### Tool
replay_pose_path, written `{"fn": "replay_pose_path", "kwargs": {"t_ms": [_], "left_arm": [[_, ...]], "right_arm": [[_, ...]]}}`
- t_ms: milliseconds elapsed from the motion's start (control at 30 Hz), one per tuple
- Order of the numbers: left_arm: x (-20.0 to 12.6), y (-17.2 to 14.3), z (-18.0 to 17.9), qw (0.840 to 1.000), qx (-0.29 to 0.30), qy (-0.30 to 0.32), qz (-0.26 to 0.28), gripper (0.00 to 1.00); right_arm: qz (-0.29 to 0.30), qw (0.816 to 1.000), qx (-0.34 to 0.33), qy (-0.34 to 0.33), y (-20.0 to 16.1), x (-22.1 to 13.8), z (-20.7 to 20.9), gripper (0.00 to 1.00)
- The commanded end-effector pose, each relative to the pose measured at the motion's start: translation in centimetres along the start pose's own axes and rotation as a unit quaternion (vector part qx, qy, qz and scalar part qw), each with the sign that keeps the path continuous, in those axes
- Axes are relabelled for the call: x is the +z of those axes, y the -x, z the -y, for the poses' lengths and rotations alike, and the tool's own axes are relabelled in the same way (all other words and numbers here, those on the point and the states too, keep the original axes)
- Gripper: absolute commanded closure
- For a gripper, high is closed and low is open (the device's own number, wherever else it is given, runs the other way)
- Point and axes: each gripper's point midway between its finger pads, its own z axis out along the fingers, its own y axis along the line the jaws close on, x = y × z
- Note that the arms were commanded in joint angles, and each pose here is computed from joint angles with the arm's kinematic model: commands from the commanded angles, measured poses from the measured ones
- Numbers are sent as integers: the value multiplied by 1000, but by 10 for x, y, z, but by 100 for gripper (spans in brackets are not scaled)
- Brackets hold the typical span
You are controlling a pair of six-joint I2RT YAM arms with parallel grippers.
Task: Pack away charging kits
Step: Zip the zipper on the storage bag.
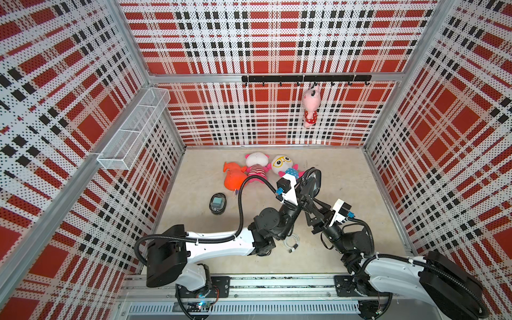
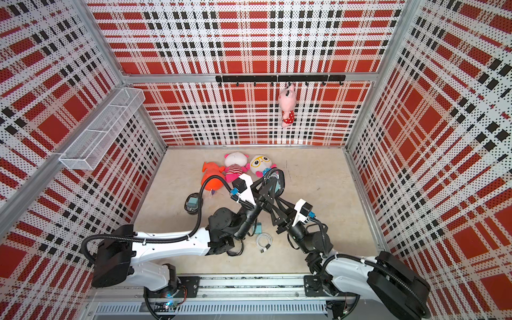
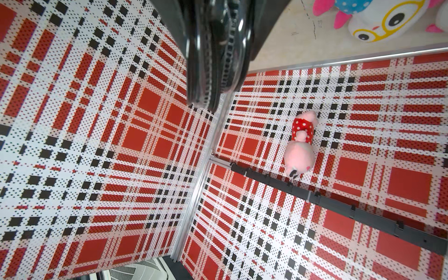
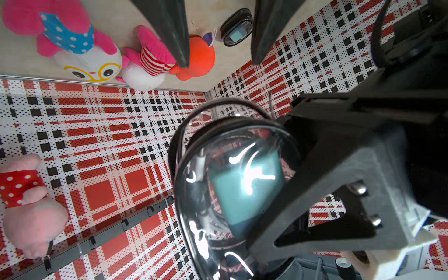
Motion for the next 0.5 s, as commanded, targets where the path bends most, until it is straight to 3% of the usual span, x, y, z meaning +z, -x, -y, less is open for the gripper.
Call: {"fn": "replay_pose_path", "kwargs": {"t_ms": [0,467], "left_arm": [[4,21,-3,999,7,23,33,100],[7,16,3,999,13,28,30,100]], "right_arm": [[36,999,1,21,17,0,-10,56],[44,999,10,31,31,11,-18,59]]}}
